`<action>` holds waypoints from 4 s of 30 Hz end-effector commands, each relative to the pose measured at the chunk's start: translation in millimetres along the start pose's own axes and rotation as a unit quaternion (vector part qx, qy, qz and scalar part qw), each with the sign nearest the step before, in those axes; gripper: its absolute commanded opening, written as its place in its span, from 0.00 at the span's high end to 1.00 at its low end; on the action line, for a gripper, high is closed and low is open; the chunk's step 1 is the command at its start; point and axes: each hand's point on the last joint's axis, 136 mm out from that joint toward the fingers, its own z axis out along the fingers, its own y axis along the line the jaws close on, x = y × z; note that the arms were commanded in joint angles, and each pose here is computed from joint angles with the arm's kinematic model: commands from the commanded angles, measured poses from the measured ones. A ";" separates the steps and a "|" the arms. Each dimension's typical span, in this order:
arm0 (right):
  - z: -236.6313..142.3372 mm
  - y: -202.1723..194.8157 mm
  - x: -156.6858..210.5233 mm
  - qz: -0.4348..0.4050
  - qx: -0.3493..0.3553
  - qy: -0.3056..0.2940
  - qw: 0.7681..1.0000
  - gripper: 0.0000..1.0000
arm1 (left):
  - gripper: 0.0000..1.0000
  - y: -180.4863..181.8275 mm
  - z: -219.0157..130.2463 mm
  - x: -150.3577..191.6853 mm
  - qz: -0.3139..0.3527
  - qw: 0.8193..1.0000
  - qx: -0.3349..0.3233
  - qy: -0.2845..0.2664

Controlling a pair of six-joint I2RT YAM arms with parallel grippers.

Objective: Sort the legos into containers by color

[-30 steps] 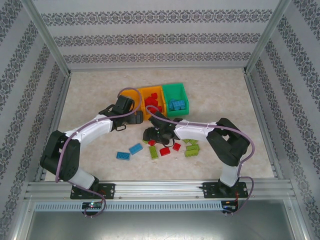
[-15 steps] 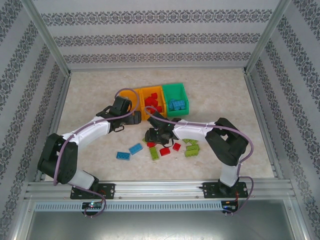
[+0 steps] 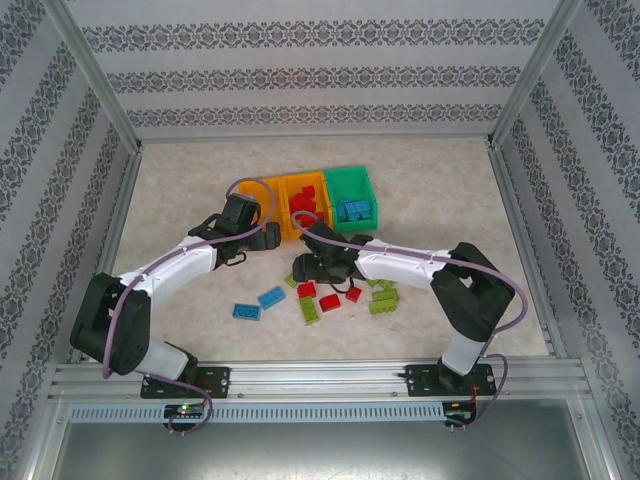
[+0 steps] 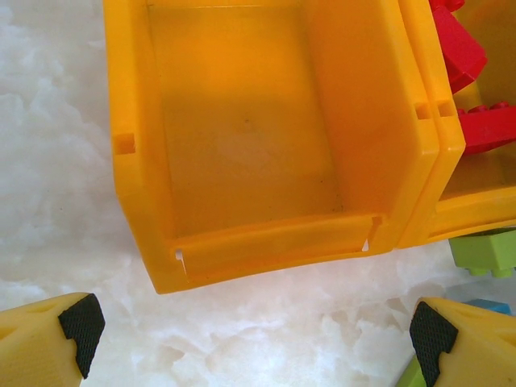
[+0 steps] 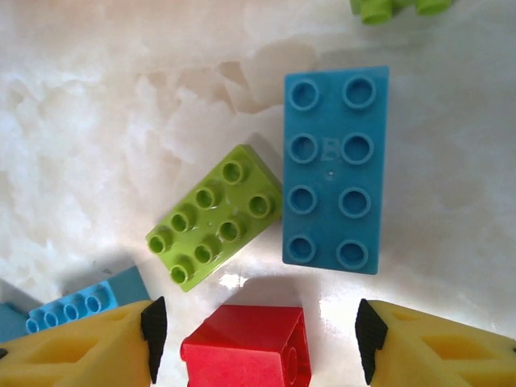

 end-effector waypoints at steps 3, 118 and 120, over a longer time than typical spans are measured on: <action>-2.7 5.7 16.2 -0.046 0.029 0.016 0.998 0.29 | 0.01 2.6 -4.9 -4.8 -0.016 1.000 0.003 -0.012; 13.6 -39.7 -103.6 -0.105 0.101 -0.087 0.986 0.38 | 0.01 4.3 -11.3 45.2 0.027 0.999 0.002 0.021; 18.8 -40.8 -105.5 -0.106 0.105 -0.084 0.985 0.38 | 0.01 4.3 -11.2 45.1 0.026 0.999 0.002 0.021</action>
